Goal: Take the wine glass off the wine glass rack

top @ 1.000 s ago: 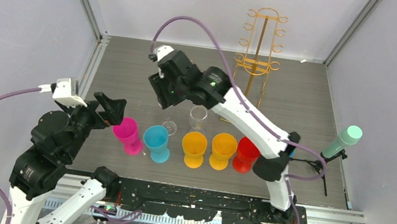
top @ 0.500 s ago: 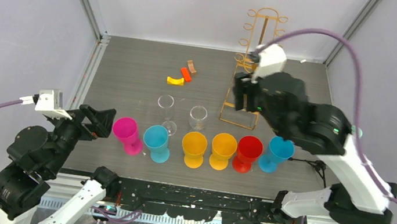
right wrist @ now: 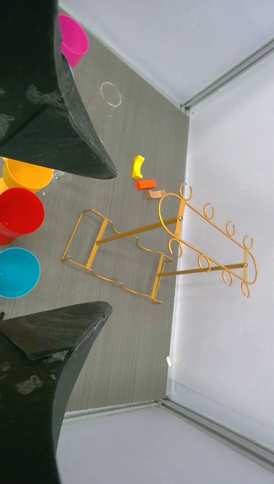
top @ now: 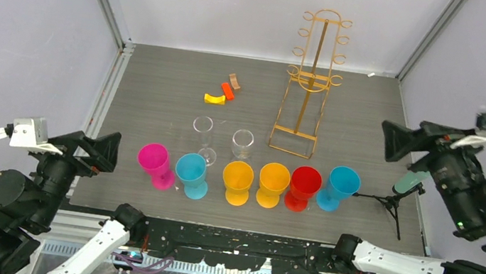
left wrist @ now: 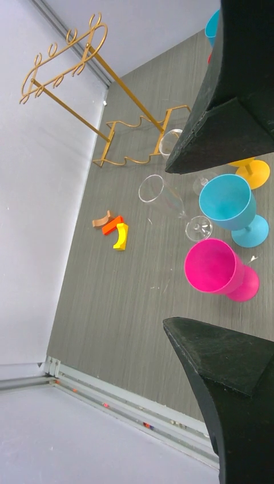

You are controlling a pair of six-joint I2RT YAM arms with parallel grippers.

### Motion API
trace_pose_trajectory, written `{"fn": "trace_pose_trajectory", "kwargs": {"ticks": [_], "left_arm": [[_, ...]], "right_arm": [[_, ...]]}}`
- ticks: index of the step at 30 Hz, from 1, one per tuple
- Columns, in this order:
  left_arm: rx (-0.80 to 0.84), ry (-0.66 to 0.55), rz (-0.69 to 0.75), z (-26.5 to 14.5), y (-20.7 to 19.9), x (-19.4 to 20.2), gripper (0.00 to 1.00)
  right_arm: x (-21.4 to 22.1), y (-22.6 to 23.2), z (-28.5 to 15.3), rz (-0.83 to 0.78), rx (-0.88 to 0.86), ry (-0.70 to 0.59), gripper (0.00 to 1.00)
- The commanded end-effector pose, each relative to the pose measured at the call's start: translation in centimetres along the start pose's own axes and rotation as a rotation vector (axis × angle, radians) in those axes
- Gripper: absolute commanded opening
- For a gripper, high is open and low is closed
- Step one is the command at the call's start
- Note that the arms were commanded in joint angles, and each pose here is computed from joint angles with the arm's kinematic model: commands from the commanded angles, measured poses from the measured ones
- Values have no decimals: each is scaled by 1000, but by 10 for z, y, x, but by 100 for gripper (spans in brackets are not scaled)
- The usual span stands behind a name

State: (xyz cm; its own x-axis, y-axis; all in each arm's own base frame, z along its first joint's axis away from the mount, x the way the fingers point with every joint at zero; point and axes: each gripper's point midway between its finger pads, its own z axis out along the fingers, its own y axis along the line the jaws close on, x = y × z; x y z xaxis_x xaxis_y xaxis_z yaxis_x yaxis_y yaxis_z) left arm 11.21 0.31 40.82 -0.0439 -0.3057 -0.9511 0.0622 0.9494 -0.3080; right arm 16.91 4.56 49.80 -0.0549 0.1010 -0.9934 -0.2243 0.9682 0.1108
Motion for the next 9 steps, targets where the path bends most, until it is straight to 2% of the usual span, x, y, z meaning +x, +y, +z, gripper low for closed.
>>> {"fn": "trace_pose_trajectory", "kwargs": {"ticks": [1, 9], "left_arm": [[-26, -36, 23, -2, 5, -12, 100], [-44, -54, 25, -2, 6, -21, 100]], "right_arm": [[-9, -9, -8, 64, -14, -77, 84], [-24, -21, -33, 216, -112, -211, 84]]}}
